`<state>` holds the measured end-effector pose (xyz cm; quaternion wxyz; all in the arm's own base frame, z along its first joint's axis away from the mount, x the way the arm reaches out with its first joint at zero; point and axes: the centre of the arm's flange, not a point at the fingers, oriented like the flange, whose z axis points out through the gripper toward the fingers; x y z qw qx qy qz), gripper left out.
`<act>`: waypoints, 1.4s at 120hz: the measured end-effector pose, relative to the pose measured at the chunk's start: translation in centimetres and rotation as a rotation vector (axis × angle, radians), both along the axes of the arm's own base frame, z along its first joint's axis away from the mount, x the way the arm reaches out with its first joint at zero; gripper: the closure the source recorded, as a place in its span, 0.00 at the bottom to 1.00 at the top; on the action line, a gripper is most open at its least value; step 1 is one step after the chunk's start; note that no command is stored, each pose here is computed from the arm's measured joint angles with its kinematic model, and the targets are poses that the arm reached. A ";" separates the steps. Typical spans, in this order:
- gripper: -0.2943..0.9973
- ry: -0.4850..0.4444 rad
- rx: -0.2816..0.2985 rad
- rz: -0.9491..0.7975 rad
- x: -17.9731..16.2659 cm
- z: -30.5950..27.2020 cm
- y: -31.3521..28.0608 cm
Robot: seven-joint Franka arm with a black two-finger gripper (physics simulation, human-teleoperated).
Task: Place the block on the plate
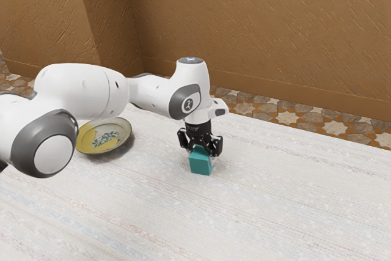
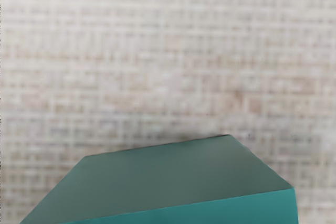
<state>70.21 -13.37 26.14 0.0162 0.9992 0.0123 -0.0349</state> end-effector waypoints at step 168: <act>0.48 -0.031 0.049 0.068 -0.9 9.1 22.0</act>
